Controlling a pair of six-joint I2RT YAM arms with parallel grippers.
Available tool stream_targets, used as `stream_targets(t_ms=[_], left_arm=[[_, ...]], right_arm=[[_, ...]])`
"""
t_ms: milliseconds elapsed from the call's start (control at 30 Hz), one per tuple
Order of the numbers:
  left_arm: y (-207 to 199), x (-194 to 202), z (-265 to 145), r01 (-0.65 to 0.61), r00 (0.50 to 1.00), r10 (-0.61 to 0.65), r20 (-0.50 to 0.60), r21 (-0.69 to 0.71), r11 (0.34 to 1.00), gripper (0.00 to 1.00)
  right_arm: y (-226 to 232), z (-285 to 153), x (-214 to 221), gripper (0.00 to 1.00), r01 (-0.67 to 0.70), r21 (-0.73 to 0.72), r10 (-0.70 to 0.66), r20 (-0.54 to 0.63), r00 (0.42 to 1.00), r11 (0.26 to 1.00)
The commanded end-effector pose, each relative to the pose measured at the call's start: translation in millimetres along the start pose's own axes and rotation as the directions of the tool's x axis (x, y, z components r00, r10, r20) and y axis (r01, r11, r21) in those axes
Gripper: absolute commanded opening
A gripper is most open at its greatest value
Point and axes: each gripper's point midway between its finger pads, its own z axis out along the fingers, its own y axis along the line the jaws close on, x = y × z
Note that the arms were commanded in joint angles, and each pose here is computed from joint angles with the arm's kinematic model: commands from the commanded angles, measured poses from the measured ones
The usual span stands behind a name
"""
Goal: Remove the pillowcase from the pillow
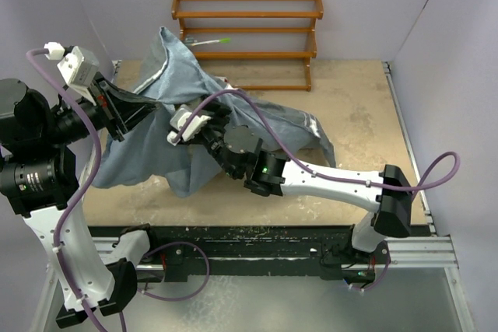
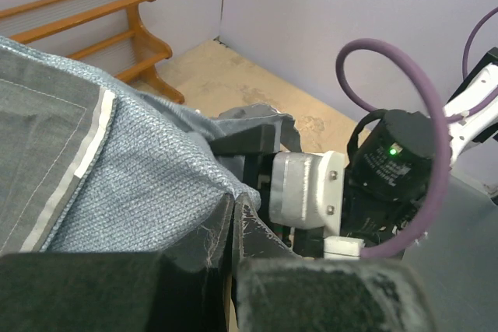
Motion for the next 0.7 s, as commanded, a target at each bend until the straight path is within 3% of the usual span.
stream_targets(t_ms=[0, 100, 167, 467, 667], left_arm=[[-16, -15, -4, -0.109, 0.994, 0.109, 0.026, 0.026, 0.994, 0.00], [-14, -12, -5, -0.121, 0.992, 0.121, 0.020, 0.011, 0.993, 0.00], [-11, -11, -5, -0.128, 0.992, 0.128, 0.018, -0.003, 0.992, 0.00], [5, -22, -7, -0.169, 0.983, 0.176, 0.051, -0.118, 0.979, 0.00], [29, -36, -12, -0.192, 0.971, 0.222, 0.088, -0.267, 0.944, 0.00]], right_arm=[[18, 4, 3, 0.53, -0.131, -0.096, 0.134, 0.024, 0.991, 0.987], [13, -4, 1, 0.15, -0.237, -0.141, 0.246, 0.049, 0.968, 0.961], [7, -12, -5, 0.00, -0.292, -0.173, 0.309, 0.080, 0.948, 0.941], [-5, -48, -15, 0.00, -0.382, -0.271, 0.426, 0.125, 0.896, 0.883], [9, -68, -22, 0.00, -0.399, -0.382, 0.472, 0.117, 0.874, 0.833]])
